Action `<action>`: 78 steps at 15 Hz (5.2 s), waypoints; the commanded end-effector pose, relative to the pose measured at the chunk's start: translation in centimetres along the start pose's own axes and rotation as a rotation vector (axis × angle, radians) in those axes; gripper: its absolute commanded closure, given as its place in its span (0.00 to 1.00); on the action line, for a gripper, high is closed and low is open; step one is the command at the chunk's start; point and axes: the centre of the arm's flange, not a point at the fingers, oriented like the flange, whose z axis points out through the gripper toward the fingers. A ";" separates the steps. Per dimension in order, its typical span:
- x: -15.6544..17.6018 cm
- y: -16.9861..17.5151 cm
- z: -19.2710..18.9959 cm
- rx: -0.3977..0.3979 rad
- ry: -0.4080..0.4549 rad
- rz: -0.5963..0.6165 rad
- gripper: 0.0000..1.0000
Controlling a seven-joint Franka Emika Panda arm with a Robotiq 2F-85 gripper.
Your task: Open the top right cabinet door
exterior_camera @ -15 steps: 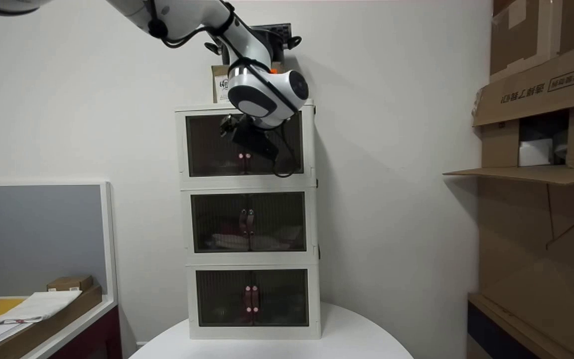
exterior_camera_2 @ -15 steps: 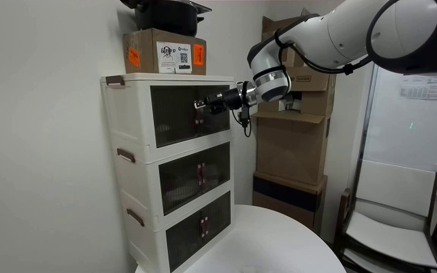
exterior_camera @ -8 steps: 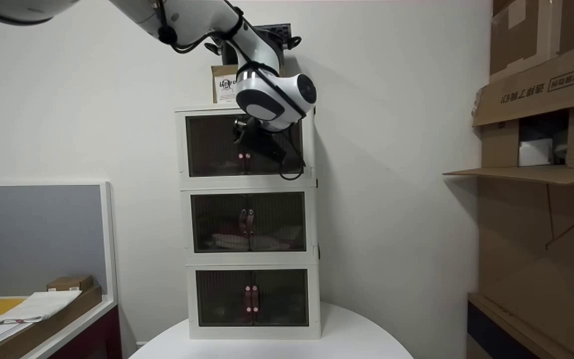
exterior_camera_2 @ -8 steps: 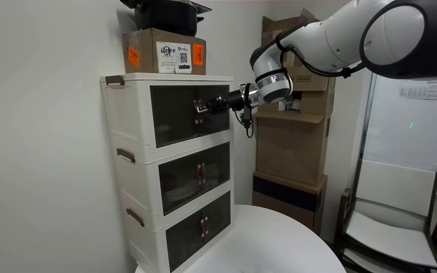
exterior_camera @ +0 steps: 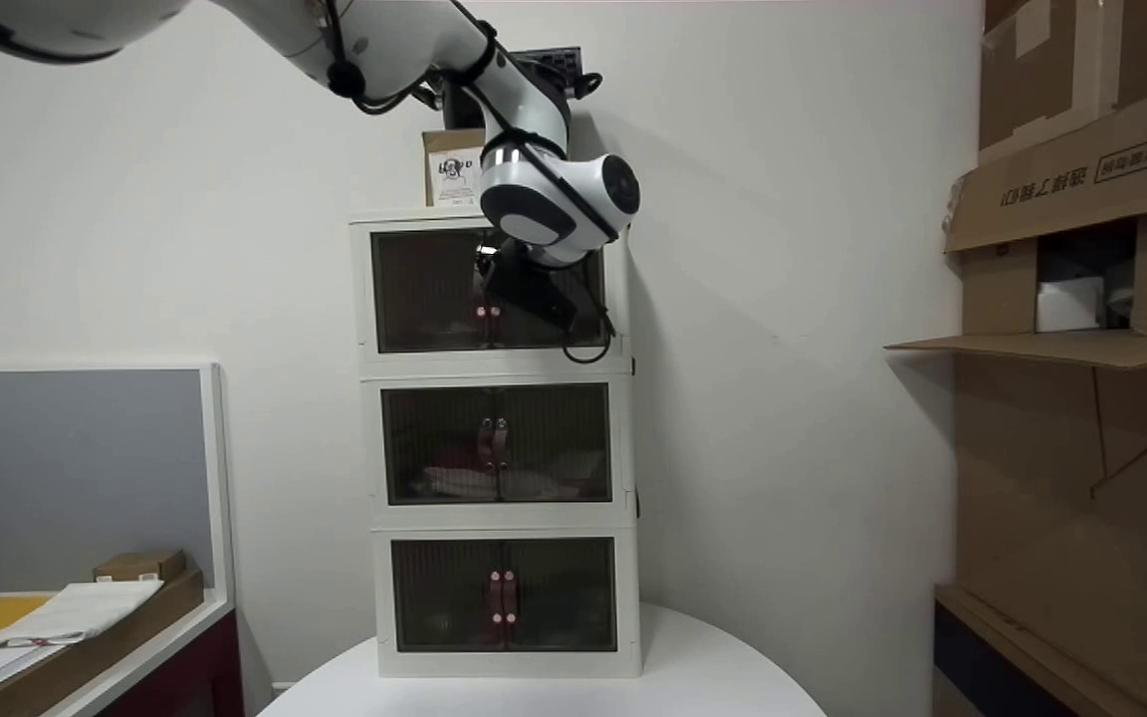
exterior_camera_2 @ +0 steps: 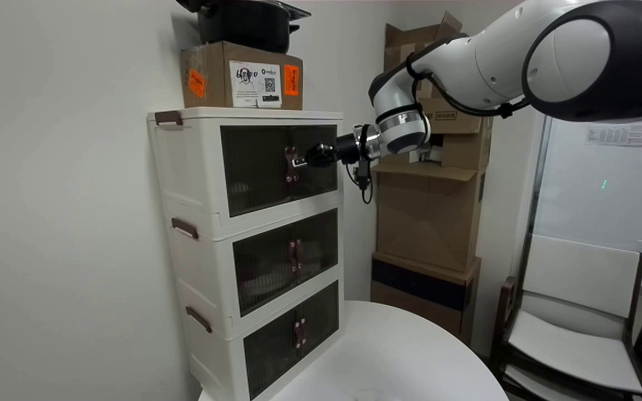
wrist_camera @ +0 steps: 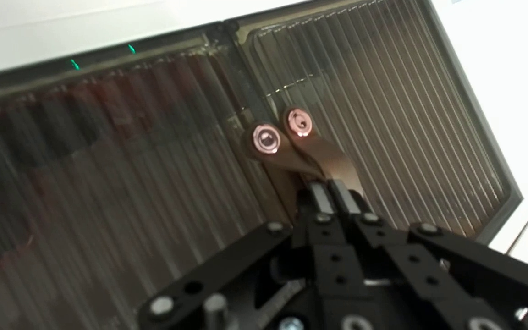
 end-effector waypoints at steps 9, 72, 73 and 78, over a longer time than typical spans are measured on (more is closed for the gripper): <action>-1.0 -2.3 -1.6 0.171 -0.163 -0.047 0.94; 15.3 -11.5 -1.8 -1.243 -0.281 0.763 0.00; 14.9 -11.2 -2.6 -1.224 -0.296 0.743 0.00; 12.5 -8.1 -6.7 -1.115 -0.458 0.615 0.00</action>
